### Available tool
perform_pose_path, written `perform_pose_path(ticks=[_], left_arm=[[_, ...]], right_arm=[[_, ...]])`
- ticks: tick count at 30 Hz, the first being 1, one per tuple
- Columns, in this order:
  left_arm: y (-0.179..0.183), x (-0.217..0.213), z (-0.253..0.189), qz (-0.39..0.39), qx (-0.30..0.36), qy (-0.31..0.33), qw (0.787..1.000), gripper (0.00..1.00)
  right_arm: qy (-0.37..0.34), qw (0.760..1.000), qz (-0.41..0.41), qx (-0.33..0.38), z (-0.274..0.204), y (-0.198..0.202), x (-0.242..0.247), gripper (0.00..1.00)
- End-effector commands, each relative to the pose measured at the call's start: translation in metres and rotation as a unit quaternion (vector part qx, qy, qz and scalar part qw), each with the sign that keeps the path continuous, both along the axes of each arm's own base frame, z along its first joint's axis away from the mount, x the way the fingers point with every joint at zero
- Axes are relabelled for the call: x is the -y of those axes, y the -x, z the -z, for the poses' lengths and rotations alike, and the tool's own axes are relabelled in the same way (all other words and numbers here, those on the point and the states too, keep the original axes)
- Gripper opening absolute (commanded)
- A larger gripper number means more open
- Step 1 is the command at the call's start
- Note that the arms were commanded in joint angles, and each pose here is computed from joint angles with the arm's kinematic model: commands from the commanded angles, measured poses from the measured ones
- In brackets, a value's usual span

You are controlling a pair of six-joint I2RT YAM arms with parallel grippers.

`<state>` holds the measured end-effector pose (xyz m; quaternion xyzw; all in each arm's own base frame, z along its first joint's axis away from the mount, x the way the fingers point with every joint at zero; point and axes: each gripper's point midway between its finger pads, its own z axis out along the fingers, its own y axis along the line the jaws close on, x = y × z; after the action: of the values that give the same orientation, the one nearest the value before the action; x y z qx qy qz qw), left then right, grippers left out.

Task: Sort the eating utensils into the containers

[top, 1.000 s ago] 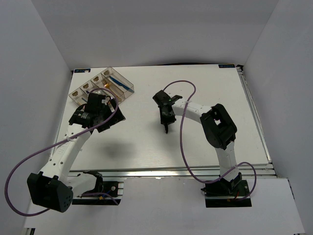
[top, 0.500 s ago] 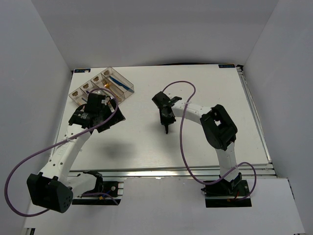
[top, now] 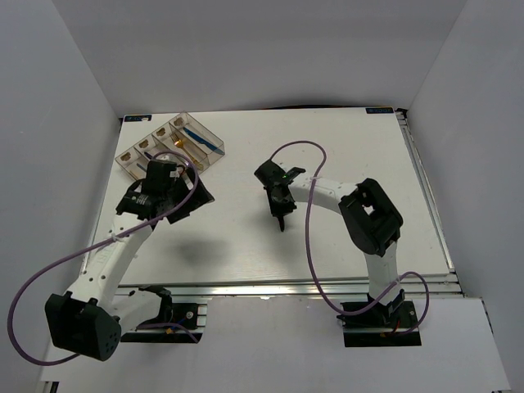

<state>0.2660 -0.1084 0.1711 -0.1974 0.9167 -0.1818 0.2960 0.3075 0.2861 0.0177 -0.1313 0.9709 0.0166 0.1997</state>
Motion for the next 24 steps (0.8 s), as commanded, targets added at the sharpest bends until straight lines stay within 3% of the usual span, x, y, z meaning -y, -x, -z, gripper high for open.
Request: perform_pose_path(ticks=[1, 8, 16, 24], left_arm=[[-0.009, 0.024, -0.008, 0.020, 0.027, 0.066, 0.997, 0.98], [-0.033, 0.057, -0.005, -0.006, 0.063, 0.198, 0.978, 0.98], [-0.053, 0.088, 0.009, -0.038, 0.075, 0.280, 0.956, 0.98], [-0.051, 0.119, 0.050, -0.054, 0.016, 0.270, 0.961, 0.98]], right_arm=[[0.046, 0.996, -0.038, -0.068, 0.013, 0.038, 0.023, 0.00], [0.013, 0.997, -0.054, -0.044, -0.014, 0.034, 0.015, 0.00], [-0.026, 0.996, -0.082, -0.026, -0.034, 0.042, 0.006, 0.00], [-0.055, 0.993, -0.099, -0.018, -0.044, 0.045, -0.003, 0.00]])
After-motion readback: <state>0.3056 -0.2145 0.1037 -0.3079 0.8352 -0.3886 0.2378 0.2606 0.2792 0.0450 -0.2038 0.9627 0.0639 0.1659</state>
